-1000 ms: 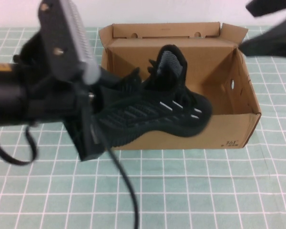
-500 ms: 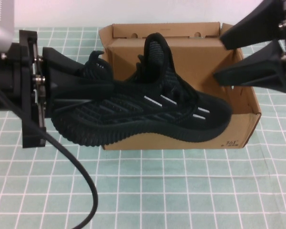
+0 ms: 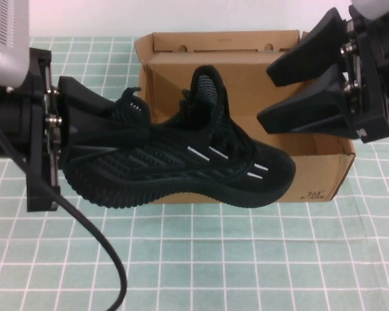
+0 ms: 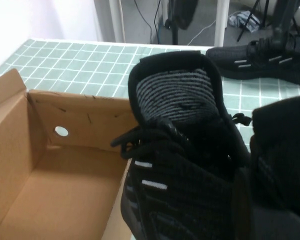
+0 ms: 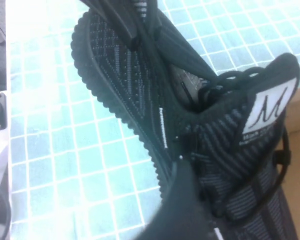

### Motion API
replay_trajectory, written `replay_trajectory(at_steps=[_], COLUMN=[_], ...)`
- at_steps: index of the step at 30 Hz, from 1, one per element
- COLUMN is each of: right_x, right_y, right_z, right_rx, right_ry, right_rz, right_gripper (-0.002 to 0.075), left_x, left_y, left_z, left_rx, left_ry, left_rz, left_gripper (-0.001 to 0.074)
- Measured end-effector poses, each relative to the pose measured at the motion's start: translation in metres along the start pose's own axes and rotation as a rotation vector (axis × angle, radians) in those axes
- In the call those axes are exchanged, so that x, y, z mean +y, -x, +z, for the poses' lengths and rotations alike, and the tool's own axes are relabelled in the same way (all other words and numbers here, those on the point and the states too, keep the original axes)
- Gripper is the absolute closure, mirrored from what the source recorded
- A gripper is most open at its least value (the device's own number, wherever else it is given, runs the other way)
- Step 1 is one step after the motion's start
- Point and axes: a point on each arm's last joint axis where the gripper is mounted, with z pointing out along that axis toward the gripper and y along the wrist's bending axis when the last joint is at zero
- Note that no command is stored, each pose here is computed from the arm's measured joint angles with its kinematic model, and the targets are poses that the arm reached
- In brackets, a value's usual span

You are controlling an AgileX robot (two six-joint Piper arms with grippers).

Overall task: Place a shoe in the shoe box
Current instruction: Hand over the shoe

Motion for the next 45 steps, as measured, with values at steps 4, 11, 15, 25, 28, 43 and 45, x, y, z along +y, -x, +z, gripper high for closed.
replay_trajectory(at_steps=[4,11,15,25,28,43,45], right_x=[0.000,-0.003,-0.003,0.007,0.004,-0.002,-0.002], right_y=[0.000,-0.002,-0.005,-0.007,-0.009,-0.014,-0.014], right_z=[0.000,0.012,0.030,0.051,0.055,0.065,0.065], right_rx=[0.003,0.023,0.079,0.173,0.191,0.225,0.225], right_ry=[-0.002,0.027,0.062,0.094,0.086,0.090,0.087], right_rz=[0.030,0.039,0.017,-0.013,0.023,0.038,0.040], right_gripper=[0.0097,0.0041,0.0040,0.0046,0.0200,0.0699,0.0700], left_x=[0.000,-0.011,-0.015,-0.014,-0.014,-0.010,-0.007], left_y=[0.000,0.005,0.006,0.006,0.006,0.006,0.008], left_z=[0.000,0.011,0.013,0.013,0.013,0.014,0.014], left_rx=[0.002,-0.006,-0.008,-0.009,-0.009,-0.007,-0.028], left_ry=[-0.002,-0.068,-0.097,-0.093,-0.092,-0.059,-0.027], left_rz=[0.010,0.082,0.109,0.124,0.126,0.071,-0.016], left_gripper=[0.0701,0.0701,0.0701,0.0701,0.0701,0.0696,0.0660])
